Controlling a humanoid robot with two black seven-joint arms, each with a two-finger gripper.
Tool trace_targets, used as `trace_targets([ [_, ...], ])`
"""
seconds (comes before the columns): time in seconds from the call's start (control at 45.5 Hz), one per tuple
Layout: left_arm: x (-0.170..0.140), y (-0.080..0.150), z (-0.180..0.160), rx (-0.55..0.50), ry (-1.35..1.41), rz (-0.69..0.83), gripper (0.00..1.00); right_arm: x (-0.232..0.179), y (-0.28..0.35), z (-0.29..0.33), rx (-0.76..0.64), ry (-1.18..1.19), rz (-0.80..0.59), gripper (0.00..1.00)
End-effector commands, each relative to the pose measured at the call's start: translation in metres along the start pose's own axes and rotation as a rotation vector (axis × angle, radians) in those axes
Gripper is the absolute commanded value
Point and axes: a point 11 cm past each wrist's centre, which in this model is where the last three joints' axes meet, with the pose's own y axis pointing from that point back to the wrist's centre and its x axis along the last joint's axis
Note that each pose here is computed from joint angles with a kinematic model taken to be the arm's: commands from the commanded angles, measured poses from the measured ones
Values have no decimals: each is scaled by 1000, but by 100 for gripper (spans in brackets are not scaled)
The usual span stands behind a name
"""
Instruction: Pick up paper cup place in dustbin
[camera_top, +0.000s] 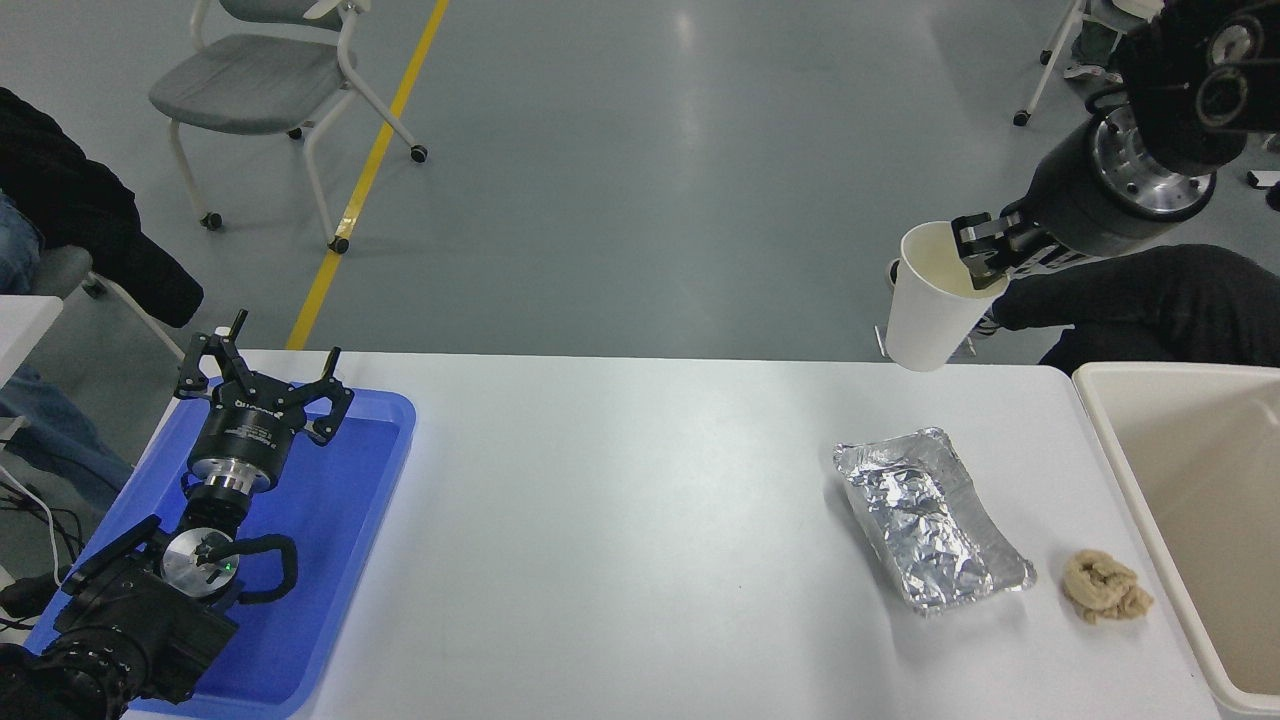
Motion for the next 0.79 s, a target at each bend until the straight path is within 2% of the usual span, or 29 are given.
trace_targets([
  [0.0, 1, 0, 1, -2, -2, 2, 100, 0, 17, 20, -71, -16, -7, 0],
  [0.286, 0, 0, 0, -1, 0, 1, 100, -24, 19, 91, -182, -111, -33, 0],
  [0.549, 0, 0, 1, -4, 0, 0, 100, -66, 18, 205, -336, -143, -19, 0],
  [0.769, 1, 1, 1, -3, -2, 4, 100, -98, 8, 298, -476, -315, 16, 0],
])
